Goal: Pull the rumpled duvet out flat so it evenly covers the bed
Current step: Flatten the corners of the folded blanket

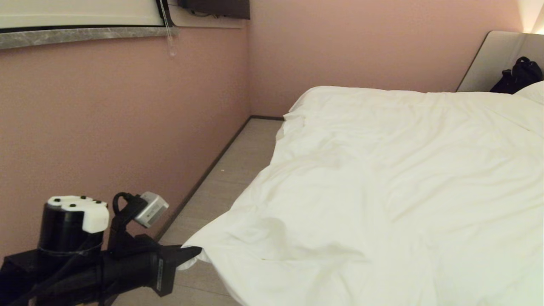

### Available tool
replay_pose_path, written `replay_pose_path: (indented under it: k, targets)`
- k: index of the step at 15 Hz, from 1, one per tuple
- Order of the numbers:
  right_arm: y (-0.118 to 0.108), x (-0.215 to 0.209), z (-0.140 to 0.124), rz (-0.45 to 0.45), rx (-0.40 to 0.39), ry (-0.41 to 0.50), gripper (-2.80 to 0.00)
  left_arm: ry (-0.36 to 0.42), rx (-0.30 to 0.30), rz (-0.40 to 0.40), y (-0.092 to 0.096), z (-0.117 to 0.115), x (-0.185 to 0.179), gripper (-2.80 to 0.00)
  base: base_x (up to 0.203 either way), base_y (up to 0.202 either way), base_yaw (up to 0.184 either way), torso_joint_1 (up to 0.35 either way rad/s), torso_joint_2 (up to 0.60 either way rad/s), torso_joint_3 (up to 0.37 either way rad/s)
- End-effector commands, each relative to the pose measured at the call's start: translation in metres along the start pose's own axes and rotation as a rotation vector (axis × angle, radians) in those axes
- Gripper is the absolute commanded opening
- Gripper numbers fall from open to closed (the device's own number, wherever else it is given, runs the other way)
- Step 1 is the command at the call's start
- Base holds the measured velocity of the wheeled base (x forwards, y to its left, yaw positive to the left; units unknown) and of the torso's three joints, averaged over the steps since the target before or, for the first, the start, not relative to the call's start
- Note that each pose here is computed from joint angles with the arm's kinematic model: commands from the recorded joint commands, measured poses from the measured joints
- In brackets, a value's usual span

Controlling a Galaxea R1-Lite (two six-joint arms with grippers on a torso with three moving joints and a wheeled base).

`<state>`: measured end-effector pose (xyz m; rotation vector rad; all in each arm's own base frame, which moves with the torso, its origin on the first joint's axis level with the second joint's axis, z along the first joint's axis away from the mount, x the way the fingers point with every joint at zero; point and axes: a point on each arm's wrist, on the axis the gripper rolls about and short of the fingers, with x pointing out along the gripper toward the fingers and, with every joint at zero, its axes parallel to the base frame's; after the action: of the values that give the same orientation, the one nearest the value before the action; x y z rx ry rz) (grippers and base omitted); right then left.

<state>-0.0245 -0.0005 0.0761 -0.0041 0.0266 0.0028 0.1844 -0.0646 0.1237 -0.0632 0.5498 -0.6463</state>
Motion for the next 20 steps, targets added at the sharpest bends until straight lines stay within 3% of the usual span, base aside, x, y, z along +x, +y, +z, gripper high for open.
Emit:
replay_pose_path:
  k: [1, 5, 9, 13, 18, 20]
  targets:
    - [0.000, 0.000, 0.000, 0.000, -0.001, 0.001, -2.80, -0.040, -0.004, 0.027, 0.000, -0.001, -0.018, -2.80, 0.000, 0.000, 0.000, 0.000, 0.00, 0.000]
    - [0.000, 0.000, 0.000, 0.000, -0.001, 0.001, -2.80, -0.047, -0.078, 0.145, 0.020, -0.001, -0.031, -2.80, 0.000, 0.000, 0.000, 0.000, 0.00, 0.000]
    - [0.000, 0.000, 0.000, 0.000, -0.001, 0.001, -2.80, -0.038, -0.132, 0.214, 0.032, -0.007, -0.038, -2.80, 0.000, 0.000, 0.000, 0.000, 0.00, 0.000]
    - [0.000, 0.000, 0.000, 0.000, -0.001, 0.001, -2.80, 0.033, -0.231, 0.248, 0.031, -0.020, -0.050, -2.80, 0.000, 0.000, 0.000, 0.000, 0.00, 0.000]
    - [0.000, 0.000, 0.000, 0.000, -0.001, 0.001, -2.80, -0.032, -0.272, 0.340, 0.035, -0.017, -0.072, -2.80, 0.000, 0.000, 0.000, 0.000, 0.00, 0.000]
    - [0.000, 0.000, 0.000, 0.000, -0.001, 0.002, -2.80, -0.011, -0.317, 0.394, 0.041, -0.020, -0.077, -2.80, 0.000, 0.000, 0.000, 0.000, 0.00, 0.000]
